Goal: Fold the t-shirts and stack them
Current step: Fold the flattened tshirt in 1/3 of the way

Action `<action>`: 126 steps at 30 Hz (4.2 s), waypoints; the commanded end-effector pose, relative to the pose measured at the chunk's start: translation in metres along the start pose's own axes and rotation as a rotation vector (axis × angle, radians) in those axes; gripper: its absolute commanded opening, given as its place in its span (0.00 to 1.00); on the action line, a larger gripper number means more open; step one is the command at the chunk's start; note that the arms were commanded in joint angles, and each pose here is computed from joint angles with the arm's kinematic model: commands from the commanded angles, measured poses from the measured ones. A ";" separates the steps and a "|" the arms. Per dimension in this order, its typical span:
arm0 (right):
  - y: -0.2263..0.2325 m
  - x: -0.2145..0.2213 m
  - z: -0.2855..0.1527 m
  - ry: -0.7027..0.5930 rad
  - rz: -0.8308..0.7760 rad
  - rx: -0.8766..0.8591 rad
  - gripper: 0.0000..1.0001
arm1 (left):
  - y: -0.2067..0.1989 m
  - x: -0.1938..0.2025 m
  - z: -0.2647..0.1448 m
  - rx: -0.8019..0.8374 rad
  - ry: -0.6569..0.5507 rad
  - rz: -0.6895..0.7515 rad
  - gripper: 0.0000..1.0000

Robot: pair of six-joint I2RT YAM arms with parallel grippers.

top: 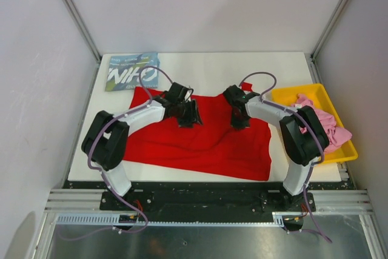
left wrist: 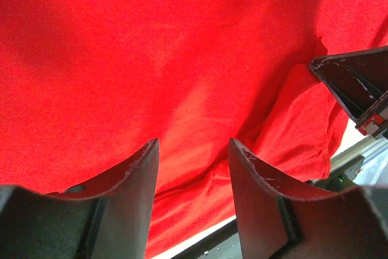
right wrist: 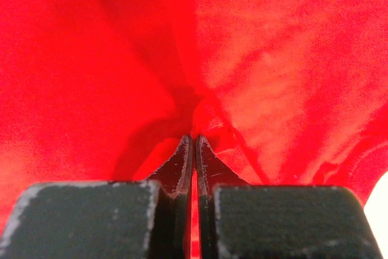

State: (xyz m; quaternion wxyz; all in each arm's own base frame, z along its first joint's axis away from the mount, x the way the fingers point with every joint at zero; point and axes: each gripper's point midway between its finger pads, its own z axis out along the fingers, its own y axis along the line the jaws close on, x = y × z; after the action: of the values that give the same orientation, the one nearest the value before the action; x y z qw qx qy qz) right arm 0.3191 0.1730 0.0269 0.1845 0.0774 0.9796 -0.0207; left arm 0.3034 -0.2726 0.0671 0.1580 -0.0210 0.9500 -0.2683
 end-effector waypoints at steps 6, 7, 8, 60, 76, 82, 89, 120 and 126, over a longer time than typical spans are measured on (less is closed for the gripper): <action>-0.022 0.042 -0.045 -0.035 0.092 -0.063 0.00 | -0.042 0.034 0.015 0.120 0.117 0.127 0.53; -0.025 0.049 -0.047 -0.029 0.103 -0.074 0.00 | -0.045 0.039 0.017 0.127 0.131 0.138 0.53; -0.028 0.057 -0.049 -0.023 0.112 -0.086 0.00 | -0.047 0.042 0.019 0.132 0.142 0.147 0.53; -0.046 0.135 -0.063 -0.004 0.124 -0.115 0.26 | -0.105 0.080 0.078 0.192 0.214 0.497 0.45; -0.044 0.132 -0.064 -0.010 0.131 -0.129 0.26 | -0.105 0.085 0.074 0.204 0.226 0.498 0.06; -0.043 0.123 -0.066 -0.021 0.148 -0.149 0.27 | -0.111 0.077 0.066 0.209 0.192 0.499 0.00; -0.036 0.093 -0.071 -0.065 0.158 -0.180 0.27 | -0.110 0.044 0.050 0.160 0.073 0.463 0.00; -0.074 0.074 -0.060 -0.065 0.269 -0.106 0.38 | -0.089 0.026 0.046 0.157 0.037 0.364 0.00; -0.073 0.087 -0.052 -0.026 0.289 -0.118 0.30 | -0.086 0.037 0.050 0.167 0.080 0.357 0.00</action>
State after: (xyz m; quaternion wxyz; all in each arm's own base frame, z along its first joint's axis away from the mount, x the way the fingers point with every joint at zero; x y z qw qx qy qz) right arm 0.2081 0.1111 0.0445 0.1985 0.1943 0.9598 0.0402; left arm 0.2843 -0.3684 0.0484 0.1632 0.1689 0.9276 -0.2907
